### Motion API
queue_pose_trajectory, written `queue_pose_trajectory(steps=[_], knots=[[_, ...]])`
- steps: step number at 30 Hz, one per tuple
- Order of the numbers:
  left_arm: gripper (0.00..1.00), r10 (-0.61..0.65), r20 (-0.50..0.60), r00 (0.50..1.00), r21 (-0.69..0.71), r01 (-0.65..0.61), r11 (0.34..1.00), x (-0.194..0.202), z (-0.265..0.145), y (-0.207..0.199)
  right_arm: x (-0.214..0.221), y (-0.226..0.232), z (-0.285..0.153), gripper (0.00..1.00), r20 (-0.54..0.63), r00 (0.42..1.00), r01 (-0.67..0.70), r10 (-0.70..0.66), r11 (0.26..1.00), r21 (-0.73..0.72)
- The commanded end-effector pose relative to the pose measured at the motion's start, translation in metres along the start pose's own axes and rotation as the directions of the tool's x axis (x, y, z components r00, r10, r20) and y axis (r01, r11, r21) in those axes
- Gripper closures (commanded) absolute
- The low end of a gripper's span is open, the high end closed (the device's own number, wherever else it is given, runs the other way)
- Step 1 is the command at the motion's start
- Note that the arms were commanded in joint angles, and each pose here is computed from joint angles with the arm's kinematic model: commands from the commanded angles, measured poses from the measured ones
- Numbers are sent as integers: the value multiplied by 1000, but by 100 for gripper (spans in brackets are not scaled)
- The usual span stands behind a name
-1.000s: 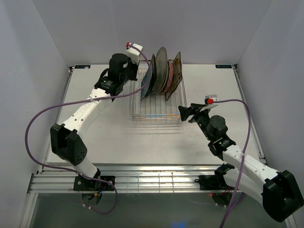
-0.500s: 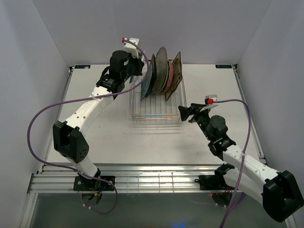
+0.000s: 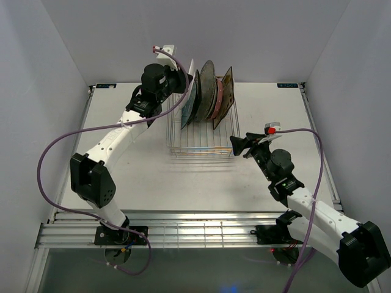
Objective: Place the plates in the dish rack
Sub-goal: Insert the plate into the dish rack.
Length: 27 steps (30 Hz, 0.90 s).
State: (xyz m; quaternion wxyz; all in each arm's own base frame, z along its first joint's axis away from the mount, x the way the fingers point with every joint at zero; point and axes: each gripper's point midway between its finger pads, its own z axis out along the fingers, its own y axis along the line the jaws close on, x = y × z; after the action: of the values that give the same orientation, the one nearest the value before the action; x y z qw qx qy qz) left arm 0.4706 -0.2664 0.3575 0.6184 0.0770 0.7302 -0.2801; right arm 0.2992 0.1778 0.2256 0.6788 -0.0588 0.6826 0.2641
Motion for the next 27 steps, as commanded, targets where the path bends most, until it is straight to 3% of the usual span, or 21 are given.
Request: queue_pose_trajectory(steps=[1,27], knots=[[100,-45,57,997,60,42,997,-21,6,-13,-7,-3,-3,21,32,999,19,-19,1000,13],[100,-85,49,995,1,85,996,15,26,23,-10,-6,-8,21,45,999,21,-22,999,26]])
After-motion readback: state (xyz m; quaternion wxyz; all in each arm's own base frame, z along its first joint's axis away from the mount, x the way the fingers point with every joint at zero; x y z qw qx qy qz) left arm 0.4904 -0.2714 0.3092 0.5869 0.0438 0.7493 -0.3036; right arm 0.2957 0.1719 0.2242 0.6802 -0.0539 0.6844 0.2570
